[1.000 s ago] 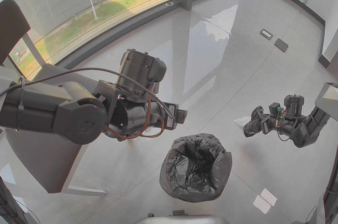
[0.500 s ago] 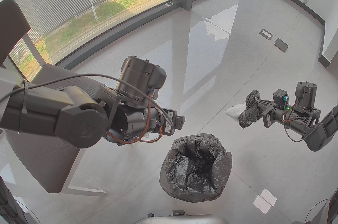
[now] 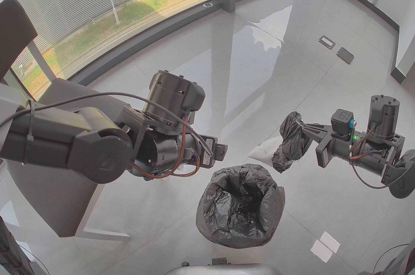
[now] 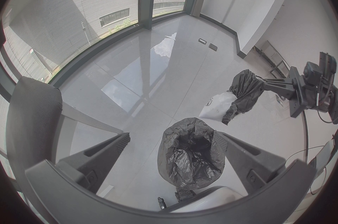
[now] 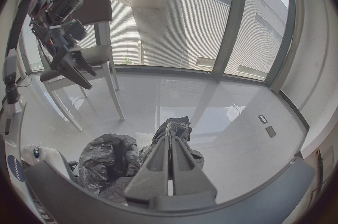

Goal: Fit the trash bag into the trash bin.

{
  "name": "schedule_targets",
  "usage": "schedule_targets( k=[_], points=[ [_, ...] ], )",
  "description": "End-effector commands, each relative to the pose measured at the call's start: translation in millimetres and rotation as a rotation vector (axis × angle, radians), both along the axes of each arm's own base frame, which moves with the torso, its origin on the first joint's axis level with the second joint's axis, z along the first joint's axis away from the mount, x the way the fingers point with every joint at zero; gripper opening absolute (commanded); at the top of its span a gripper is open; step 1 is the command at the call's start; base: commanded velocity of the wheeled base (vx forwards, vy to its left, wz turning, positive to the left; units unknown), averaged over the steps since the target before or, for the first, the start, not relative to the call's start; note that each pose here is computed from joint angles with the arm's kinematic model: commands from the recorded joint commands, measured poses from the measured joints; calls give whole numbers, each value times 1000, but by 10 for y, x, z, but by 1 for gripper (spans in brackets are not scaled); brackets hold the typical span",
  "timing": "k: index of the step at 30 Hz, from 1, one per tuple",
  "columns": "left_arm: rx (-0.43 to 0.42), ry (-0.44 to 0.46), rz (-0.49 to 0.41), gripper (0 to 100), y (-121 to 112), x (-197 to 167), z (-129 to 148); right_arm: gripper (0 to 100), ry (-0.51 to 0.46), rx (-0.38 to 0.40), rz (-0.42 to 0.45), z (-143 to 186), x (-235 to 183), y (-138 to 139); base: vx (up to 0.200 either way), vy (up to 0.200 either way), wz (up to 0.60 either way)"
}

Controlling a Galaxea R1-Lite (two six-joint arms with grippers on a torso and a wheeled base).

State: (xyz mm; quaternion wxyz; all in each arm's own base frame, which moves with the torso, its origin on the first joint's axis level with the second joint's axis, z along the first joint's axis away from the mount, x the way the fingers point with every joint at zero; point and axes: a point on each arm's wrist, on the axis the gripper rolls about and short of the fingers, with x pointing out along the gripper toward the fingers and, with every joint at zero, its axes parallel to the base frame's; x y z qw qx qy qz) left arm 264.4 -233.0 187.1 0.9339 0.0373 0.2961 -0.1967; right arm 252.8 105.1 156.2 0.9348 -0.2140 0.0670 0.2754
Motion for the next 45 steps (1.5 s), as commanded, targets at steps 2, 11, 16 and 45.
schedule_targets(
  k=[2,11,16,45],
  points=[
    [-5,0,0,100,-8,-12,7,0,5,-2,99,3,-205,190,0,0,0],
    [-12,-5,-21,100,-55,-80,35,0,118,-51,233,-270,-500,357,0,0,0],
    [-17,-10,-21,100,-72,-84,44,0,129,-56,264,-300,-527,406,0,0,0],
    [-63,-57,-6,100,58,-152,273,100,182,-71,250,-394,-456,392,0,0,0]
  ],
)
